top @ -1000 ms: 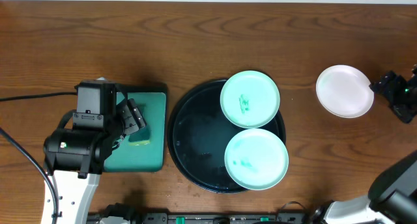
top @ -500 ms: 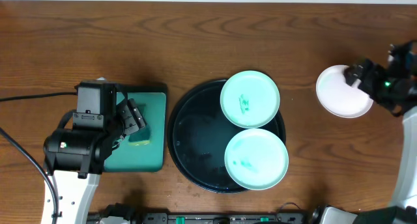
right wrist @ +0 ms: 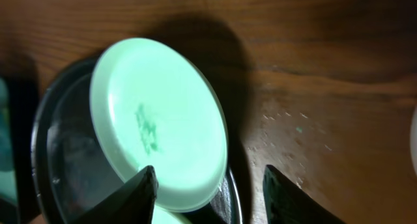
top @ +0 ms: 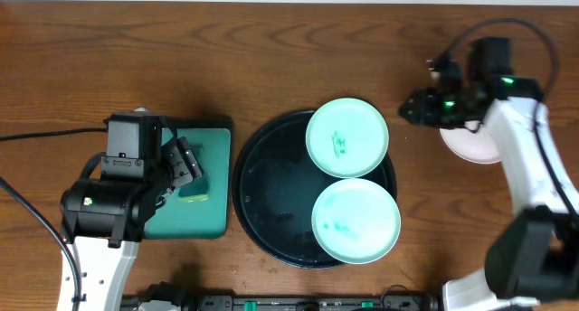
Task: Clean dirty plates on tray and stack at the side
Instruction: 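Move right gripper to the upper pale green plate and grip its rim, then dip left gripper into the water tray and grasp the sponge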
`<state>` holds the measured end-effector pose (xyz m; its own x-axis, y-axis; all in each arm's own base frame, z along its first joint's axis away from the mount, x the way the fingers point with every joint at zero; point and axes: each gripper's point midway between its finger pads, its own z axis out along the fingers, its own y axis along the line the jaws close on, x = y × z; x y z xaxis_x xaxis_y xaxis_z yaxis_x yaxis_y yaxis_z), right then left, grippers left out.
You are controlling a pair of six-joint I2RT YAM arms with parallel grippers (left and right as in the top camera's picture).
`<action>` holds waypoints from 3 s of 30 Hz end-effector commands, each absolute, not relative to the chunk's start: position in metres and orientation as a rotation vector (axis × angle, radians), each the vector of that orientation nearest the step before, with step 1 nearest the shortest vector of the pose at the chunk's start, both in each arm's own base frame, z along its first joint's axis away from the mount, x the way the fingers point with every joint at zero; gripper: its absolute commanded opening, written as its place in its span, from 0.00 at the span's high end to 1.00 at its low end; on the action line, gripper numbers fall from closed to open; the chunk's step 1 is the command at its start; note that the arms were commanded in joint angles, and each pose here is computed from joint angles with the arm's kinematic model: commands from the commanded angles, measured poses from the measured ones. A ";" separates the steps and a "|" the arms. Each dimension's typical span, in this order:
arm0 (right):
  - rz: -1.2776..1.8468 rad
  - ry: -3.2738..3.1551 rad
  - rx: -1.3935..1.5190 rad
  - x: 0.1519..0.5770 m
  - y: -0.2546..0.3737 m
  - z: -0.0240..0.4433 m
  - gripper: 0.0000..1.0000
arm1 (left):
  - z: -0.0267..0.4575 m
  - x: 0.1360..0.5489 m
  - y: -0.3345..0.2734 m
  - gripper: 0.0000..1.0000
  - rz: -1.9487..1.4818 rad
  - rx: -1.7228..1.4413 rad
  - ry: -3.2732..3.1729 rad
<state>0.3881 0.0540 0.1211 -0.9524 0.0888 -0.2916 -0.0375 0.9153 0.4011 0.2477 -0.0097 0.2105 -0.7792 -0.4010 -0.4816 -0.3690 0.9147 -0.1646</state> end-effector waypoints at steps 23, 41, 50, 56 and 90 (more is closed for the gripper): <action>0.603 2.885 0.049 0.415 0.088 0.029 0.94 | 0.208 0.244 -0.007 0.19 -0.062 -0.553 2.566; 0.657 2.854 -0.100 0.394 0.112 0.074 0.99 | 0.208 0.244 -0.007 0.19 -0.061 -0.554 2.568; 0.645 2.939 -0.284 0.361 0.159 0.060 0.99 | 0.200 0.249 -0.008 0.20 -0.047 -0.558 2.599; 0.604 2.987 -0.316 0.355 0.178 0.035 0.99 | 0.183 0.256 -0.003 0.20 0.024 -0.573 2.658; 0.550 3.078 -0.253 0.351 0.175 -0.001 0.99 | 0.000 0.275 -0.001 0.50 0.096 -0.562 3.103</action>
<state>0.3557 0.1761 0.0051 -0.9849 -0.1630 -0.0589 -0.1733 0.9199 0.3517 0.2883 0.0030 0.0109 -0.9257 -0.3761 -0.0395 -0.3781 0.9221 0.0819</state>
